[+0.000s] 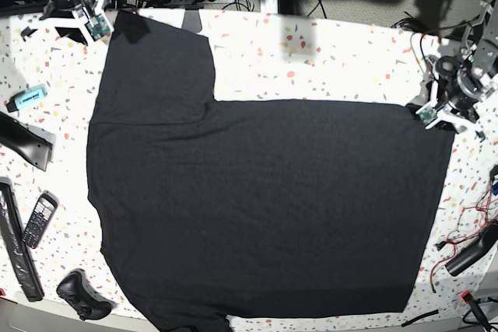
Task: Fold the T-shirt properly
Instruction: 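Move both grippers down to the shirt's shoulder corners, then grasp the shirt's shoulder corners with both grippers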
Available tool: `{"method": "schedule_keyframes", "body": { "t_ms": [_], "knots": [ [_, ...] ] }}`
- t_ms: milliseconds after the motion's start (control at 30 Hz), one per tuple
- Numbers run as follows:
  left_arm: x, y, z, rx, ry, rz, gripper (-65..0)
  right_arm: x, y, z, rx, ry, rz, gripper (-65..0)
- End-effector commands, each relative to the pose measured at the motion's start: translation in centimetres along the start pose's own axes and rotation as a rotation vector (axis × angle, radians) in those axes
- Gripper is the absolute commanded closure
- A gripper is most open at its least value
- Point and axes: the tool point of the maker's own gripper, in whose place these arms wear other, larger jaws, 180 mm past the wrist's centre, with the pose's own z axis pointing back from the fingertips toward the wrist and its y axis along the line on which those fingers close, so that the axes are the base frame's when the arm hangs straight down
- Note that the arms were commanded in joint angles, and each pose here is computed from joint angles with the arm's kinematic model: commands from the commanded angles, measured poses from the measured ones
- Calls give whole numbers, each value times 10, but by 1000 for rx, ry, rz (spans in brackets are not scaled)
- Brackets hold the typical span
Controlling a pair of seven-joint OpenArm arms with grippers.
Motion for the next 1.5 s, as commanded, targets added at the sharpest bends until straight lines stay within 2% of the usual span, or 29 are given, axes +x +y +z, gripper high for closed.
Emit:
{"method": "schedule_keyframes", "body": {
  "t_ms": [0,233,333,433,733,833,1033,1267,1467],
  "knots": [
    [-19,13,7,36,74,-33,-239,8,-6,3,-20,-29,2,-121],
    [6,11,37,35,-14,-113,-239,9,-8,2,-25,-34,-1,-120],
    [9,26,38,98,-15,-92,-239,9,-8,2,-26,-30,0,-120],
    [15,26,38,99,-48,-94,-239,9,-8,2,-25,-30,-1,-120],
    [8,31,32,140,-63,-118,-239,8,-8,2,-26,-27,0,-120],
    [0,25,26,128,-38,-100,-239,8,-8,2,-26,-27,0,-120],
    [9,6,14,121,-66,-106,-239,8,-8,2,-26,-27,0,-121],
    [10,40,1,174,-47,-61,-239,3,-8,2,-25,4,-1,-121],
    [2,24,-8,36,-33,-98,-238,2,-8,2,-26,6,-1,-121]
  ]
}}
